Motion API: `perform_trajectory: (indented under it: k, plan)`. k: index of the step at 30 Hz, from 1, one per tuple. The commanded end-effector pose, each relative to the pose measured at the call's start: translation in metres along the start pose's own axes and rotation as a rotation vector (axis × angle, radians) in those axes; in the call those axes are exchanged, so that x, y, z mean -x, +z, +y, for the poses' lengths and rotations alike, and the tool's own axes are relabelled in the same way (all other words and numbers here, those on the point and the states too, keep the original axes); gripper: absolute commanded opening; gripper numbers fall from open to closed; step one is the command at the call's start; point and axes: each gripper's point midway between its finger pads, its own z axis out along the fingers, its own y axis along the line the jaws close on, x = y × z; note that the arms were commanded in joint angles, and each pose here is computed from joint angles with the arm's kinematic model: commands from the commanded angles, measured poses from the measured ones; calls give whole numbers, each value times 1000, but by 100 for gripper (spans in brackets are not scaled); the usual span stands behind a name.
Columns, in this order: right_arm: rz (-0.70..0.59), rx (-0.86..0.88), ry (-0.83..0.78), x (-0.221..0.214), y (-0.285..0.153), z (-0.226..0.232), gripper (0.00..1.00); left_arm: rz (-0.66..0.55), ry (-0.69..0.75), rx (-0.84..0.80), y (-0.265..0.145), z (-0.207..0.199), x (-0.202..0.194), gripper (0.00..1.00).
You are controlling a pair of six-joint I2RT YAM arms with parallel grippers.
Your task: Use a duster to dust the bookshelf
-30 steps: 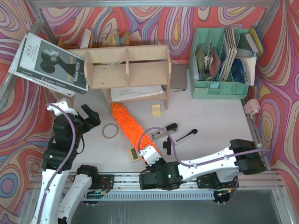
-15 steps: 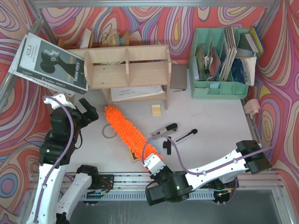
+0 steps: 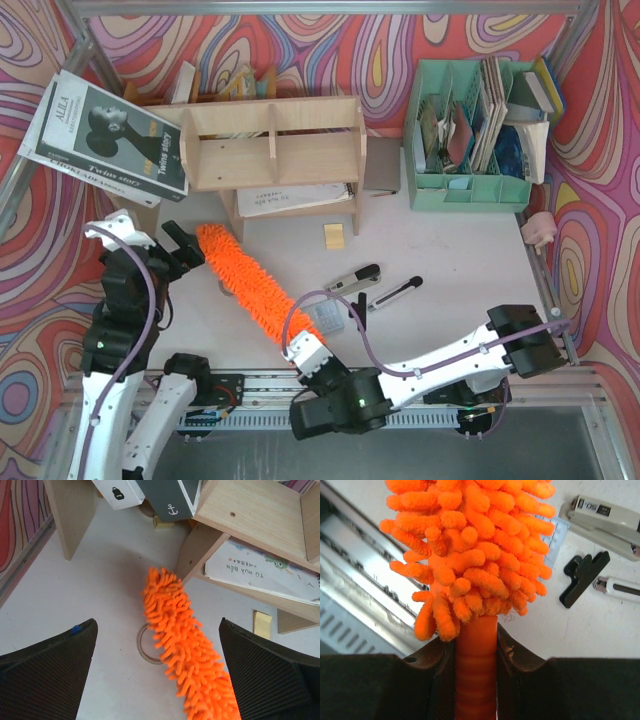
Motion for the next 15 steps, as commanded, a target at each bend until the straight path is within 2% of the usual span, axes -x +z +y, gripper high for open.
perform_trajectory:
  k: [1,8,15]
  plan:
    - [-107,-29,115,57,14,2,0,-67,-5,19,-5,8,8,99]
    - [-100,-36,228,87,45,2,0,-160,-42,87,-21,28,18,99]
    - [-180,-51,289,128,54,-5,0,-202,-64,133,-27,39,22,98]
